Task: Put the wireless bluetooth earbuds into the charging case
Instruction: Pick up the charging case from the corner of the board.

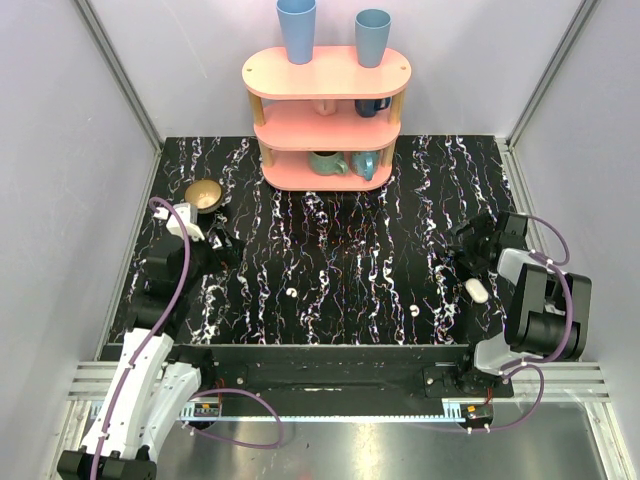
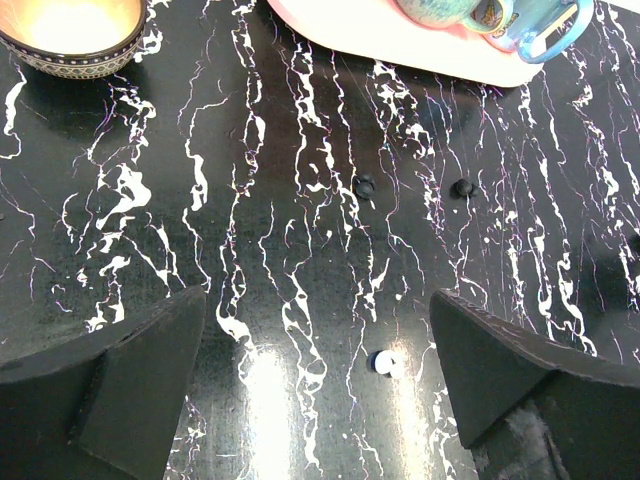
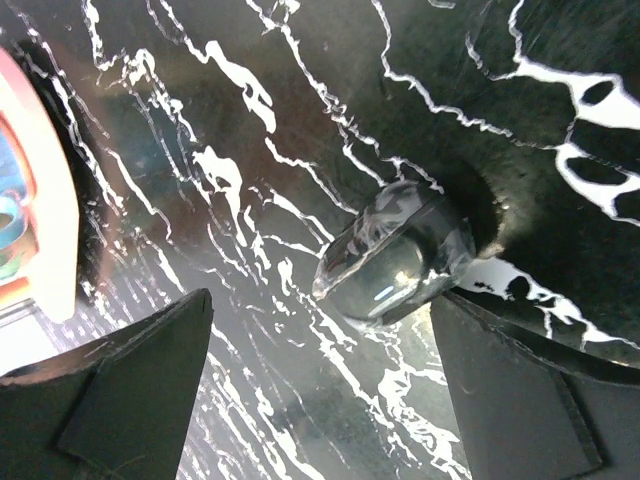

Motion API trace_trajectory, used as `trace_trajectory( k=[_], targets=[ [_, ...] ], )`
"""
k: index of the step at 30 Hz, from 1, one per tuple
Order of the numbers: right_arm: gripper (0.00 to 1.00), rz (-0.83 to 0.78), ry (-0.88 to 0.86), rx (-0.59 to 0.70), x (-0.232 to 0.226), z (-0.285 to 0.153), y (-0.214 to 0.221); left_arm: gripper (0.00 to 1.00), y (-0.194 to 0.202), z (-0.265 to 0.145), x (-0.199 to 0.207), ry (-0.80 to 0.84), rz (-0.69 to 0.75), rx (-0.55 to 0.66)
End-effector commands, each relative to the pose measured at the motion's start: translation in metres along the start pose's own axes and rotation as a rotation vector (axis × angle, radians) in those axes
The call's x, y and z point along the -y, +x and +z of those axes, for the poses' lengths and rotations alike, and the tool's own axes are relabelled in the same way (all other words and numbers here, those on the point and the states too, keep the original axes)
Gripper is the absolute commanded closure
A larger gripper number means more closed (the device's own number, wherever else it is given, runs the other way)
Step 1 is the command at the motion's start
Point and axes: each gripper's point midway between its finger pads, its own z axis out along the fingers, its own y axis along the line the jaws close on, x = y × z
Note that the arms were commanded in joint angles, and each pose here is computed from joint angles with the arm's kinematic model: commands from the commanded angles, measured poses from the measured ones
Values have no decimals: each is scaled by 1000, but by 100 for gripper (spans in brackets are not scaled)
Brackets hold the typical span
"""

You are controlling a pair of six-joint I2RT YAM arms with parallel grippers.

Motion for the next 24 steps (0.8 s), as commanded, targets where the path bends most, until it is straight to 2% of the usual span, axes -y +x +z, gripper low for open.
trace_trajectory(
  k=[1, 6, 14, 20, 23, 24],
  targets=[
    [2, 86, -2, -97, 11, -2, 32, 1, -22, -4, 11, 37, 5, 56],
    [2, 62, -15, -53, 8, -4, 28, 1, -23, -3, 10, 37, 2, 56],
    [2, 52, -31, -62, 0, 11, 21, 1, -21, -3, 10, 39, -1, 47],
    [4, 37, -82, -85, -23, 17, 19, 1, -22, -2, 9, 37, -4, 48],
    [5, -77, -142, -102, -47, 13, 23, 1, -22, -2, 8, 35, -5, 46],
    [5, -187, -171, -138, -53, 9, 33, 1, -22, -2, 8, 35, -6, 46]
  ],
)
